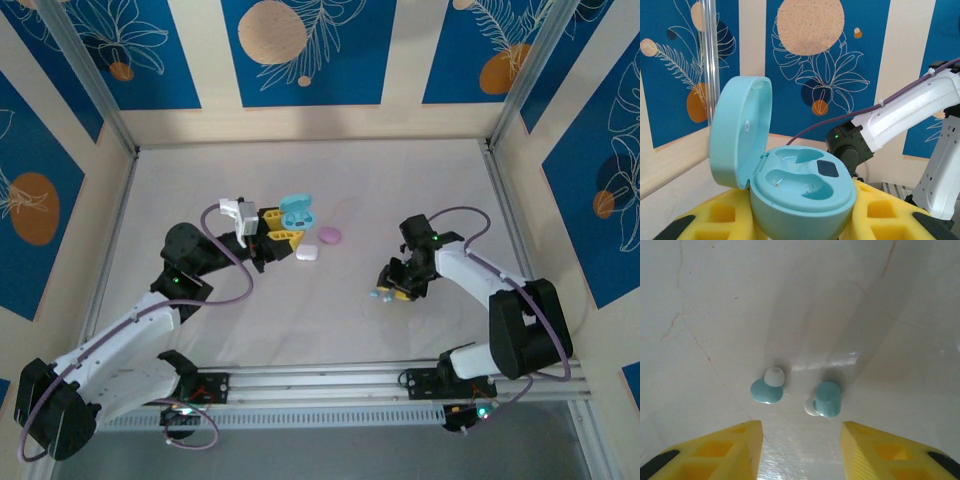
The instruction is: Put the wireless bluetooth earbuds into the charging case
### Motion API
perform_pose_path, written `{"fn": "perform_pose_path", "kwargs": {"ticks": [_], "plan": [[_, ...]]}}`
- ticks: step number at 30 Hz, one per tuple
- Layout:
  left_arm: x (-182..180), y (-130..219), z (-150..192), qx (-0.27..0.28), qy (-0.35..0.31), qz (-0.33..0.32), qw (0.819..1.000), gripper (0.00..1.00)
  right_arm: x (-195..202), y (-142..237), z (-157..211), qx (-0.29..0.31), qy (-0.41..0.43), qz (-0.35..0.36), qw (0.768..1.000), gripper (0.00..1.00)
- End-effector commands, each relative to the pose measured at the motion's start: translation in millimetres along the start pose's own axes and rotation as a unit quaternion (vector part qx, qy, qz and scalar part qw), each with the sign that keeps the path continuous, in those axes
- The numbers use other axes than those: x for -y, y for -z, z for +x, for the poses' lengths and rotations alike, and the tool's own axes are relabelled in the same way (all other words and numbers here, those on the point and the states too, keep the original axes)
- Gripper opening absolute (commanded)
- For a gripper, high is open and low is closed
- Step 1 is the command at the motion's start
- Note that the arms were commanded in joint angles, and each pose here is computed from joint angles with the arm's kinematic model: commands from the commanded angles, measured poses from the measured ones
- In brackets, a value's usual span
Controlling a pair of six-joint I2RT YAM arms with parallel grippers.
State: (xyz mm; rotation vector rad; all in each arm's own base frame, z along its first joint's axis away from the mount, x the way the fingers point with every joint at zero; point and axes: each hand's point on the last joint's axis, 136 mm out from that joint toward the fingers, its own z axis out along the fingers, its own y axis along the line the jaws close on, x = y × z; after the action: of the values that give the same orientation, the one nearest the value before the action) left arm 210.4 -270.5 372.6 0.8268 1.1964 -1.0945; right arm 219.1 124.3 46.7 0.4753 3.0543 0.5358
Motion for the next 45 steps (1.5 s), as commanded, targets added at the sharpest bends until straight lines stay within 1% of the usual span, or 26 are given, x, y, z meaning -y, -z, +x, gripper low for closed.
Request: {"fn": "perform_pose_path", "kwargs": {"ticks": [1, 4, 7, 10, 15, 17, 20, 25, 30, 38, 45], "plan": [[4, 2, -4, 0.009, -0.001, 0.0, 1.0, 0.3, -16, 3, -8, 0.013, 0.027, -0.008, 1.0, 0.42], [3, 1, -5, 0.01, 0.0, 0.0, 1.0, 0.3, -25, -2, -10, 0.005, 0.048, 0.002, 0.999, 0.41], [4, 2, -5, 0.009, 0.0, 0.0, 1.0, 0.3, -28, -9, -13, 0.001, 0.071, 0.029, 0.997, 0.44], [3, 2, -4, 0.009, 0.0, -0.001, 1.0, 0.3, -34, -17, -18, -0.011, 0.087, 0.035, 0.996, 0.44], [4, 4, -4, 0.007, -0.002, -0.004, 1.0, 0.3, -29, -22, -34, 0.0, 0.098, 0.08, 0.992, 0.45], [3, 5, -4, 0.007, -0.003, -0.006, 1.0, 0.3, -31, -24, -37, -0.001, 0.11, 0.08, 0.991, 0.45], [3, 4, -3, 0.006, -0.003, -0.006, 1.0, 0.31, -41, -31, -34, -0.023, 0.129, 0.055, 0.99, 0.45], [3, 4, -3, 0.006, -0.002, -0.005, 1.0, 0.31, -41, -37, -26, -0.048, 0.129, 0.06, 0.989, 0.43], [3, 5, -1, 0.003, -0.003, -0.007, 1.0, 0.31, -35, -38, -10, -0.071, 0.13, 0.068, 0.987, 0.42], [3, 4, -1, 0.004, -0.003, -0.006, 1.0, 0.31, -28, -33, 8, -0.082, 0.131, 0.09, 0.984, 0.42], [3, 5, 0, 0.003, -0.001, -0.006, 1.0, 0.31, -34, -31, 19, -0.096, 0.133, 0.083, 0.983, 0.43]]}}
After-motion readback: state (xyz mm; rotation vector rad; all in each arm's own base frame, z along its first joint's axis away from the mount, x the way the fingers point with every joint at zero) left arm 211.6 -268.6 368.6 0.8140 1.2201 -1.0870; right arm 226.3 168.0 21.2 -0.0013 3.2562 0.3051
